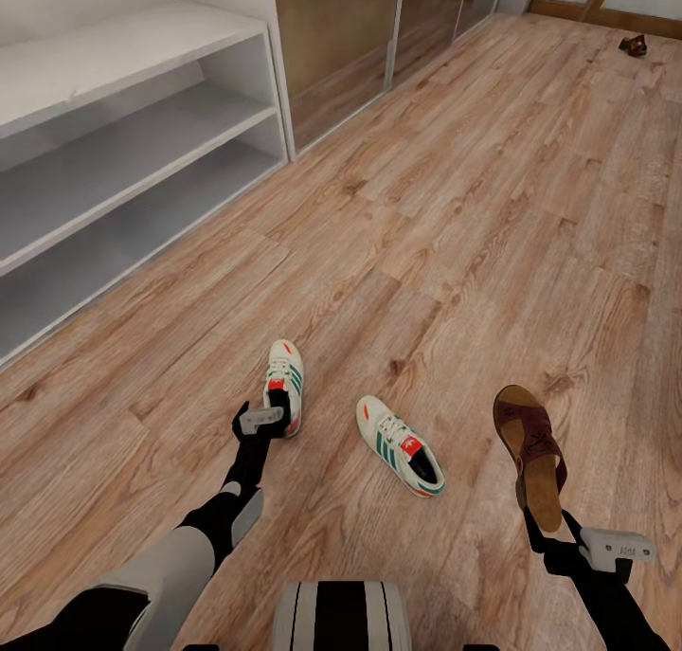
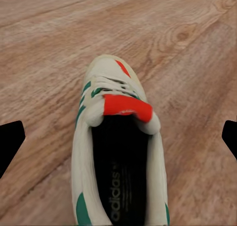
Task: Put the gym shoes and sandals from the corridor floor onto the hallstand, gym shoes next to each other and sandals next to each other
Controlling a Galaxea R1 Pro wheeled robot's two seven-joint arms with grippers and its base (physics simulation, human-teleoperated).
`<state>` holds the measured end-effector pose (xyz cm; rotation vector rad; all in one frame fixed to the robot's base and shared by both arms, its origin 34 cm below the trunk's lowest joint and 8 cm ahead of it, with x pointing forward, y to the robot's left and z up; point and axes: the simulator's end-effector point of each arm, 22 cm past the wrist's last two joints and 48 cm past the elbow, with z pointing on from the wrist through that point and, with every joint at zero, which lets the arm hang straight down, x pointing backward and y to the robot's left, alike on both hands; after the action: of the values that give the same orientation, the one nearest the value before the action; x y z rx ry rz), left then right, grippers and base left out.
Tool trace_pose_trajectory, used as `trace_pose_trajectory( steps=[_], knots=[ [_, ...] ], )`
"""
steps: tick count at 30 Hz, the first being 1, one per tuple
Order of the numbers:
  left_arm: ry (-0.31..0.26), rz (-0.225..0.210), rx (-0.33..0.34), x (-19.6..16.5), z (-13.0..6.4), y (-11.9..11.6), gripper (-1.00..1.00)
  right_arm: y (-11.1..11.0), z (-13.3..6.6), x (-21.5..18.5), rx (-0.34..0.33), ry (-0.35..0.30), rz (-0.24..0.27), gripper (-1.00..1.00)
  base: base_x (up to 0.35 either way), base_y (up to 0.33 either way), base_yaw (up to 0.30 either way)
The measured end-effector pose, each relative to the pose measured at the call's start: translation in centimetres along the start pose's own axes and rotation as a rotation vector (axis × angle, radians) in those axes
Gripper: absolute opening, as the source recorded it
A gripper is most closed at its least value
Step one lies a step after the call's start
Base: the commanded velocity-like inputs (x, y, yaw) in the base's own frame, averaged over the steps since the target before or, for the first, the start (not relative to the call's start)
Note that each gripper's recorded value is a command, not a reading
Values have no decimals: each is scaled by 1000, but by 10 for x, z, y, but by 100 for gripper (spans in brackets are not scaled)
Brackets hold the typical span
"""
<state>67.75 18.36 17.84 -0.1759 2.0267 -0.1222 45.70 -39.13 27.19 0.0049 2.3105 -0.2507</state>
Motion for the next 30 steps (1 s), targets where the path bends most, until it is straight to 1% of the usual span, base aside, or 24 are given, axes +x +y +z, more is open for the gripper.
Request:
trace_pose_trajectory(
  steps=[5,19,30],
  knots=[
    [0,5,-9,0,0,4,100,0,0,0,0,0,0,-100,5,0,0],
    [1,10,-13,0,0,3,100,0,0,0,0,-1,0,-100,3,0,0],
    [1,12,-13,1,-1,4,100,0,0,0,0,-1,0,-100,100,0,0]
  ],
)
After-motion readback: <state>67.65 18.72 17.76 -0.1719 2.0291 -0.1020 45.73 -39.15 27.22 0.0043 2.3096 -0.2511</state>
